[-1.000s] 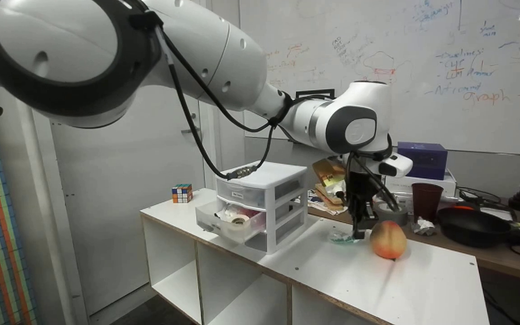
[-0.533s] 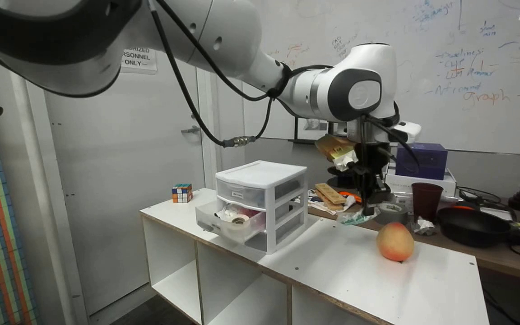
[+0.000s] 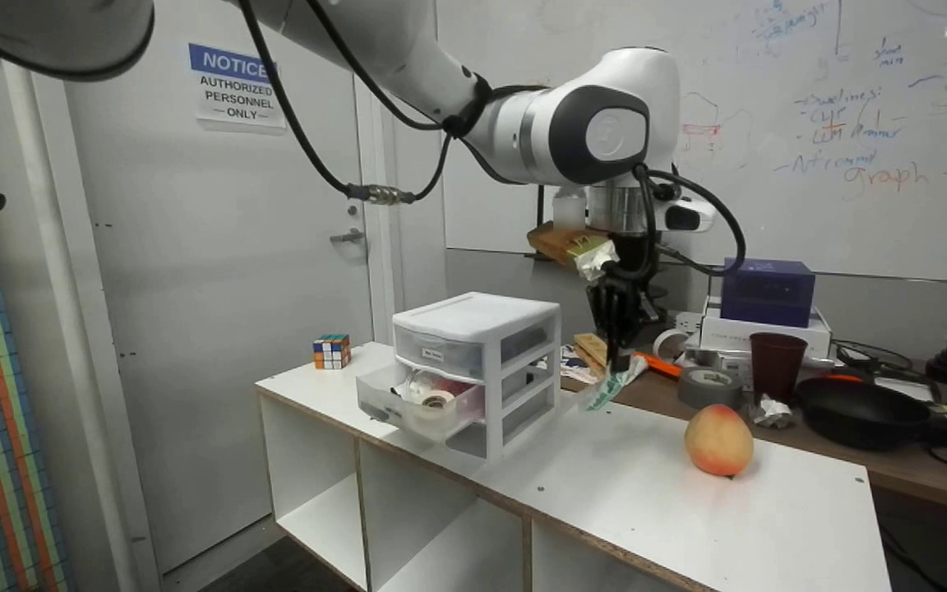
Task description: Pick the masking tape and the plastic and put them in the drawer, then close it
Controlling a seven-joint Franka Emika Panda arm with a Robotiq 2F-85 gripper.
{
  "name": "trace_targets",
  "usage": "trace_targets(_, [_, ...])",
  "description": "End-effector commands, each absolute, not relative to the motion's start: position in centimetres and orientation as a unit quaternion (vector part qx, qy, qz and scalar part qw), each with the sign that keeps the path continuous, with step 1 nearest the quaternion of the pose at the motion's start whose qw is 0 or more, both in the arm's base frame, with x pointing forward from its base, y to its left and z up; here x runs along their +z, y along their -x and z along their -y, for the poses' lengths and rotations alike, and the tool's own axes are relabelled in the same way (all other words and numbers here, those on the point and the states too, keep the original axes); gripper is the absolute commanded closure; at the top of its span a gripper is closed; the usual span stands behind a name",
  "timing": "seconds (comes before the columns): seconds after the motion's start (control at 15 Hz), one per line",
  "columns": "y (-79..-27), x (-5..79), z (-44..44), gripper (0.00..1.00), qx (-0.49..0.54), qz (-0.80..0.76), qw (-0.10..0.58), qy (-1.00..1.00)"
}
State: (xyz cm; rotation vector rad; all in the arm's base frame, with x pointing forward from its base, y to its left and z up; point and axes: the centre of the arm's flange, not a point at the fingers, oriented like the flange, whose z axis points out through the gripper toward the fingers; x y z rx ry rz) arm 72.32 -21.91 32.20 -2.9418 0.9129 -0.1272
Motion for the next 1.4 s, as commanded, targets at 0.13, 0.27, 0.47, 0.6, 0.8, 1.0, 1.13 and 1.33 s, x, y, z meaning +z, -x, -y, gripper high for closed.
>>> trace_targets(0.13, [-65.0,36.8,15.6,0.93,-0.039,-0.206,0.021,0.978])
trace_targets(0.27, [-63.9,38.4,13.9,0.93,-0.037,-0.179,0.019,0.983])
trace_targets(0.47, [-61.7,40.0,10.9,0.95,-0.020,-0.137,0.031,0.990])
trace_targets(0.6, [-60.2,40.0,9.2,0.96,-0.009,-0.110,0.041,0.993])
trace_targets(0.8, [-58.5,39.3,7.3,0.96,0.009,-0.083,0.049,0.995])
trace_targets(1.0, [-57.3,38.5,6.0,0.97,0.025,-0.070,0.055,0.996])
trace_targets(1.13, [-56.8,37.8,5.6,0.96,0.024,-0.066,0.058,0.996])
trace_targets(1.33, [-56.5,36.5,5.4,0.97,0.020,-0.071,0.068,0.995])
